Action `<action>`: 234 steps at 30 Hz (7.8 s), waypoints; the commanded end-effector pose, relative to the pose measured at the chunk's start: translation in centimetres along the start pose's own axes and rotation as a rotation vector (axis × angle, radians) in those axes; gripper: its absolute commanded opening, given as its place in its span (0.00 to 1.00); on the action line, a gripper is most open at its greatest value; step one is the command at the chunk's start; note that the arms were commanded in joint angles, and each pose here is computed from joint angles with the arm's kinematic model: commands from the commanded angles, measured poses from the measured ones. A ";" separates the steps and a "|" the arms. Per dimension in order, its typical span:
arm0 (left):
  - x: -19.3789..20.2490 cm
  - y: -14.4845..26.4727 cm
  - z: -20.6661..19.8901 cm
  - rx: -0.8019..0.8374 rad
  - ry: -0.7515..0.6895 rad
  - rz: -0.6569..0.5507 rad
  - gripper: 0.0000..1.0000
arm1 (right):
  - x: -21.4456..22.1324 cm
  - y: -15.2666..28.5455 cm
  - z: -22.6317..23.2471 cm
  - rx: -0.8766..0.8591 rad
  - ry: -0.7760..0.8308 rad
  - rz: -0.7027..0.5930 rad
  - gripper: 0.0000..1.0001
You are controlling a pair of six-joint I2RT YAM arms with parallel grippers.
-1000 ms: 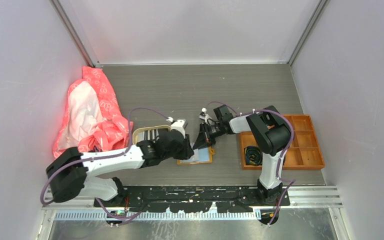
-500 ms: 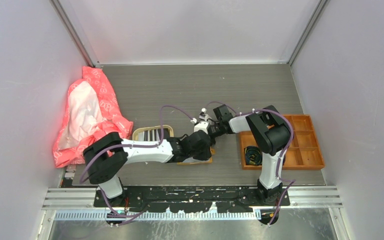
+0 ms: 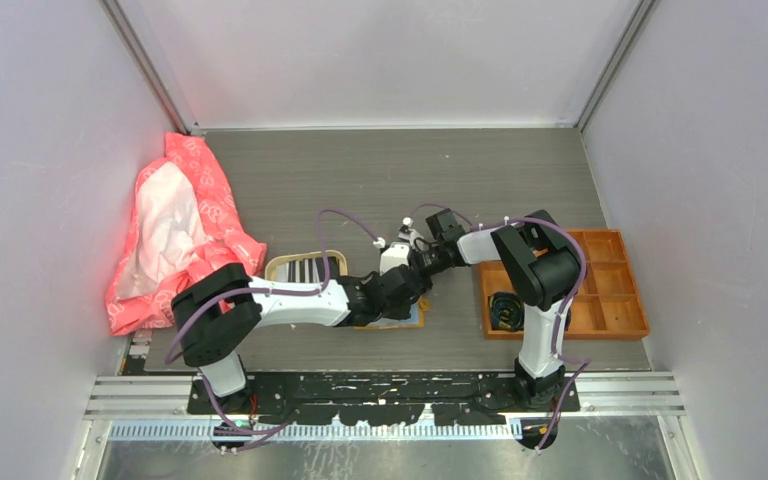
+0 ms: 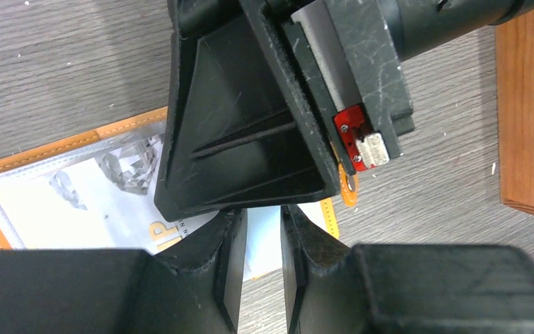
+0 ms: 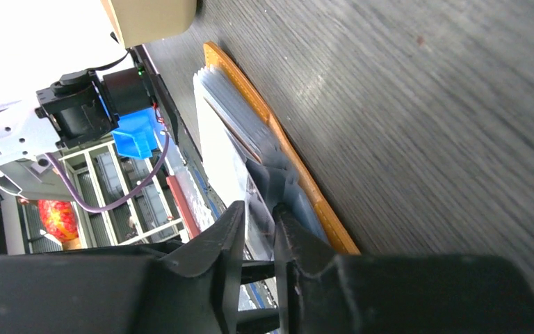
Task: Put the credit cards into the card holder
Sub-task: Insert the credit card into the card holder, then pick up the credit card from the storage box.
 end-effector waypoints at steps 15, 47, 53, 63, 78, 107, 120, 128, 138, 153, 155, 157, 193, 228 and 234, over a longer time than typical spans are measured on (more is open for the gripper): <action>-2.2 2.8 -0.1 0.013 -0.021 -0.070 0.26 | -1.2 0.9 0.7 0.056 0.120 0.014 0.43; -2.6 6.6 9.0 -0.019 0.000 -0.076 0.24 | -0.9 2.9 1.3 0.138 0.249 0.108 0.44; -2.3 5.7 8.8 -0.017 0.001 -0.057 0.24 | -0.8 2.7 1.5 0.145 0.256 0.119 0.42; -1.0 4.1 7.3 0.045 0.016 0.015 0.21 | -1.1 1.4 2.0 0.103 0.171 0.074 0.33; -0.3 3.2 7.4 0.031 0.031 0.043 0.19 | -0.8 1.9 2.6 0.137 0.227 0.129 0.40; 0.5 2.7 7.5 0.043 0.041 0.078 0.18 | 0.7 2.5 0.0 0.370 0.329 0.286 0.07; 0.7 2.1 7.2 0.039 0.032 0.099 0.17 | 0.2 2.0 3.9 0.145 0.321 0.221 0.07; 0.3 2.3 7.4 0.040 0.039 0.091 0.17 | -1.0 4.9 1.7 0.361 0.405 0.198 0.08; 0.5 2.0 7.1 0.059 0.046 0.099 0.17 | 0.1 5.2 -1.8 0.506 0.367 0.304 0.08; 0.7 1.6 6.7 0.069 0.048 0.113 0.17 | 1.3 1.9 0.5 0.315 0.283 0.315 0.08; 0.8 1.5 6.7 0.067 0.046 0.115 0.16 | 1.2 1.7 1.0 0.282 0.274 0.306 0.09; 0.8 1.5 6.7 0.065 0.046 0.115 0.16 | 1.0 1.8 1.3 0.266 0.273 0.294 0.09; 0.5 1.8 6.8 0.063 0.037 0.112 0.16 | 1.0 2.6 1.9 0.189 0.183 0.231 0.38; -9.1 11.1 10.5 0.055 0.028 -0.115 0.53 | -3.4 9.9 7.2 0.291 0.648 0.052 0.42; -13.3 13.1 15.0 0.017 0.178 -0.179 0.75 | -6.4 11.6 10.8 0.312 0.794 -0.103 0.49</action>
Point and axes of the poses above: each gripper's point midway between its finger pads, its own y axis back along the fingers, its own z axis along the line the jaws close on, x = y × z, the point moved 2 cm from there along y, back along the fingers, and after that the axes turned 15 degrees about y, right-handed, at the moved point
